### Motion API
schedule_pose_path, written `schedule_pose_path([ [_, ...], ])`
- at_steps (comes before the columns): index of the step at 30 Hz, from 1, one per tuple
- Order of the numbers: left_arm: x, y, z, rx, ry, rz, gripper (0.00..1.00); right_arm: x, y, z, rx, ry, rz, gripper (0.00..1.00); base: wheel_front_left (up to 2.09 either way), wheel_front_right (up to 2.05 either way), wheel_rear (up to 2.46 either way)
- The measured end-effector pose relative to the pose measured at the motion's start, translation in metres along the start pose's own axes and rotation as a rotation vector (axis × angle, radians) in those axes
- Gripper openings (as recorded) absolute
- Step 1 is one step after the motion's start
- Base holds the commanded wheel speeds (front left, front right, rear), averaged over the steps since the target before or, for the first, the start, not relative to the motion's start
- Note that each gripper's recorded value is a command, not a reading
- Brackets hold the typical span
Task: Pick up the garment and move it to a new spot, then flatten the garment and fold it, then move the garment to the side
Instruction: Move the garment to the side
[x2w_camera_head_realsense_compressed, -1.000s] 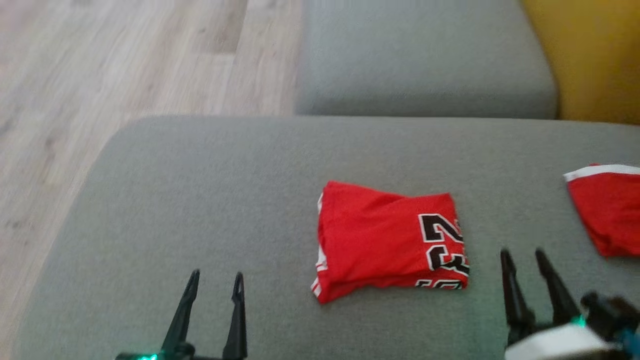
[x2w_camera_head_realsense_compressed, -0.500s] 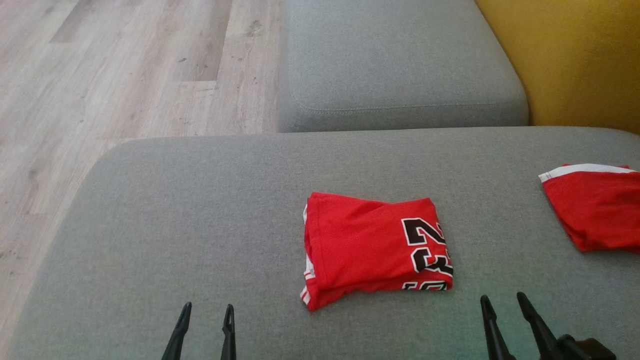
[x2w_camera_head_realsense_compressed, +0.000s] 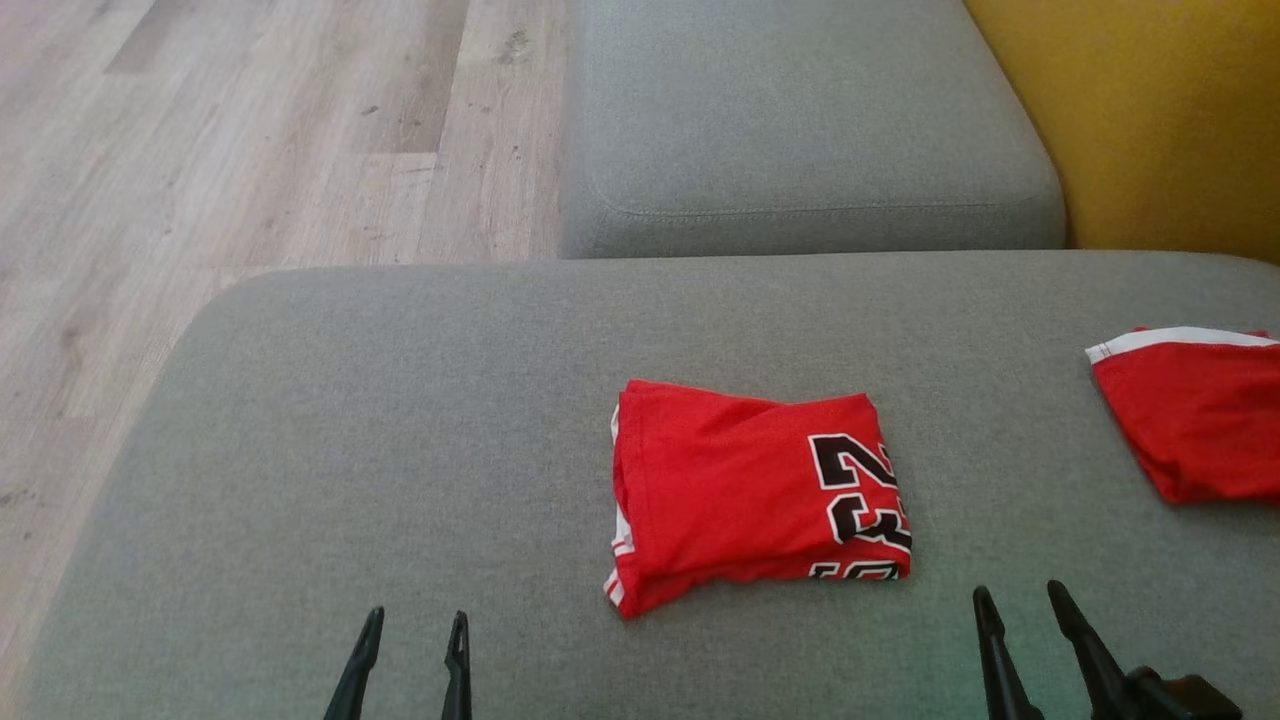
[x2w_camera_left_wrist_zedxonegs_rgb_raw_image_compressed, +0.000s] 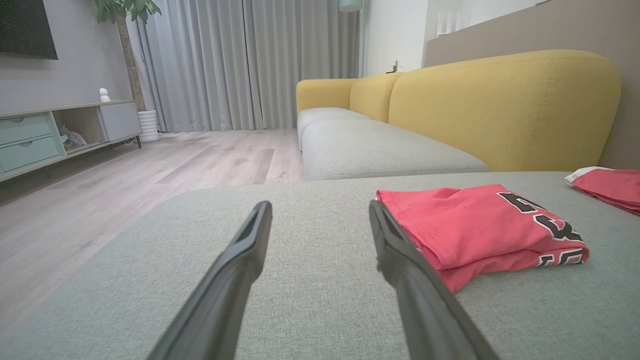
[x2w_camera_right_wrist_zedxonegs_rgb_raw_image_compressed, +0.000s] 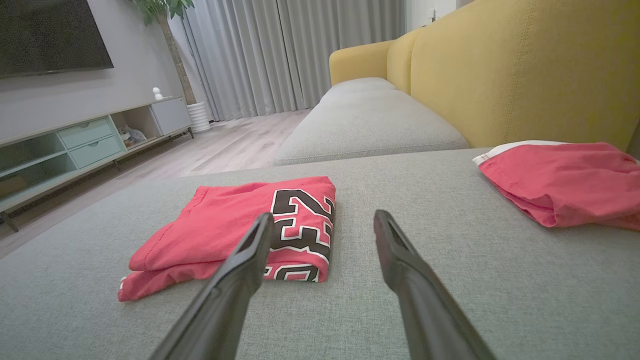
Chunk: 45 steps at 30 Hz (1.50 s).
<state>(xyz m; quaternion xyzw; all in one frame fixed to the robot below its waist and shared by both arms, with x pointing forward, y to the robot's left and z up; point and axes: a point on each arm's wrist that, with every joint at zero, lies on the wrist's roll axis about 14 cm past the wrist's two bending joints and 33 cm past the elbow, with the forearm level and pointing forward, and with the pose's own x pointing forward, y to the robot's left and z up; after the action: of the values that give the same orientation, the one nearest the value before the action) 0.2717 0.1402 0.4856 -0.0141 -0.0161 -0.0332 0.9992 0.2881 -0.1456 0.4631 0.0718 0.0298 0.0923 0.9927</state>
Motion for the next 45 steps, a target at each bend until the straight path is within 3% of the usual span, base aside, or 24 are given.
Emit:
schedule_pose_path([
  [12,0.001,0.004,-0.008,-0.005,0.033,0.016,1.0,0.006,0.001,-0.008,-0.003,0.036,0.009,1.0,0.0,0.0,0.0],
  [16,0.007,0.003,-0.013,-0.006,0.059,0.014,1.0,0.01,-0.002,-0.032,-0.006,0.122,0.009,1.0,0.0,0.0,0.0],
  [24,0.027,0.004,-0.018,-0.005,0.083,0.017,1.0,0.075,-0.007,-0.04,0.022,0.164,0.016,1.0,0.0,0.0,0.0],
  [29,0.049,0.001,-0.021,-0.01,0.094,0.006,1.0,0.14,-0.016,-0.046,0.047,0.263,0.019,1.0,0.0,0.0,0.0],
  [36,0.052,0.016,-0.022,-0.045,0.097,0.082,1.0,0.149,0.001,-0.091,0.081,0.493,0.07,1.0,0.0,0.0,0.0],
  [37,0.051,0.018,-0.023,-0.044,0.101,0.09,1.0,0.149,0.004,-0.093,0.091,0.5,0.078,0.63,0.0,0.0,0.0],
  [38,0.051,0.019,-0.024,-0.043,0.104,0.095,1.0,0.15,0.006,-0.093,0.096,0.5,0.083,0.11,0.0,0.0,0.0],
  [39,0.051,0.019,-0.024,-0.048,0.107,0.099,1.0,0.152,0.006,-0.093,0.093,0.495,0.087,0.0,0.0,0.0,0.0],
  [45,0.058,0.016,-0.026,-0.049,0.109,0.091,1.0,0.152,-0.011,-0.087,0.022,0.454,0.089,0.0,0.0,0.0,0.0],
])
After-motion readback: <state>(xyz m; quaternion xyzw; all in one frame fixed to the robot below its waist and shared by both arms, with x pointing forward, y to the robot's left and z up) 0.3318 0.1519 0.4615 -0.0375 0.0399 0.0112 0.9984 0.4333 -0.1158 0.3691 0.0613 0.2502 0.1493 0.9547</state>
